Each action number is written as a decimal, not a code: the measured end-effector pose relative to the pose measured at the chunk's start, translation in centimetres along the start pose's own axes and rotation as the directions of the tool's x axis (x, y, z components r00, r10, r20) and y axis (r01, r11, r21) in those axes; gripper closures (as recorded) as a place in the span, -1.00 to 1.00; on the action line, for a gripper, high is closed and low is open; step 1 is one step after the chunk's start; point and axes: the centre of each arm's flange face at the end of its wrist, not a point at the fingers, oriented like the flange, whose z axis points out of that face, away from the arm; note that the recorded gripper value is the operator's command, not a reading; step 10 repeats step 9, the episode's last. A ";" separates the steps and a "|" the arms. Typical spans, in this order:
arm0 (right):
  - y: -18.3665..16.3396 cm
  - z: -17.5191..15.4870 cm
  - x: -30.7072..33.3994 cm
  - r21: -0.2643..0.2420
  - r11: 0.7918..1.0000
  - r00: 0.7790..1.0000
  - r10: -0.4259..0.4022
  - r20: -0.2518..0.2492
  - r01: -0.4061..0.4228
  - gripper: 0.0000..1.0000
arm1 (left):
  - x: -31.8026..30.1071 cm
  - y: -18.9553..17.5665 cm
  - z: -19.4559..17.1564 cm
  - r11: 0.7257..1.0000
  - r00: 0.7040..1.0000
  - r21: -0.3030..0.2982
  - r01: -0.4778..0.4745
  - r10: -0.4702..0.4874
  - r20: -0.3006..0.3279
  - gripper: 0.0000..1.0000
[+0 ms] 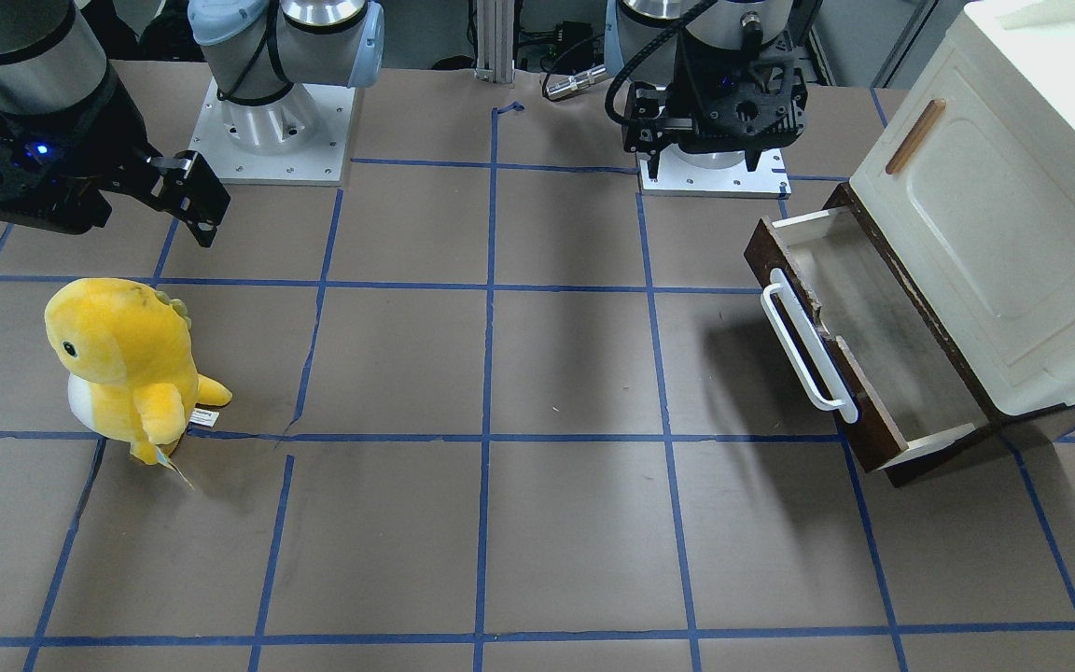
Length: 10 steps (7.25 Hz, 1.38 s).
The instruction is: Pull drawer sideways
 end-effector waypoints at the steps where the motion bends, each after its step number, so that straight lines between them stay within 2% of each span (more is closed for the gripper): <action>1: 0.0 0.0 0.0 0.000 1.000 1.000 0.000 0.000 0.000 -1.00 | -1.6 -0.2 -0.3 1.000 0.998 0.013 -0.012 0.013 -0.055 -1.00; 3: 0.0 0.0 0.0 0.000 1.000 1.000 0.000 0.000 0.000 -1.00 | -3.6 -1.8 -0.8 0.997 0.990 0.072 -0.028 0.037 -0.134 -1.00; 4: 0.0 0.0 0.0 -0.001 1.000 1.000 0.000 0.000 0.000 -1.00 | -3.9 -2.2 -1.0 0.996 0.988 0.089 -0.029 0.042 -0.148 -1.00; 10: 0.0 0.0 0.0 0.000 1.000 1.000 0.000 0.000 0.000 -1.00 | -4.1 -2.0 -1.3 0.994 0.988 0.106 -0.032 0.047 -0.148 -1.00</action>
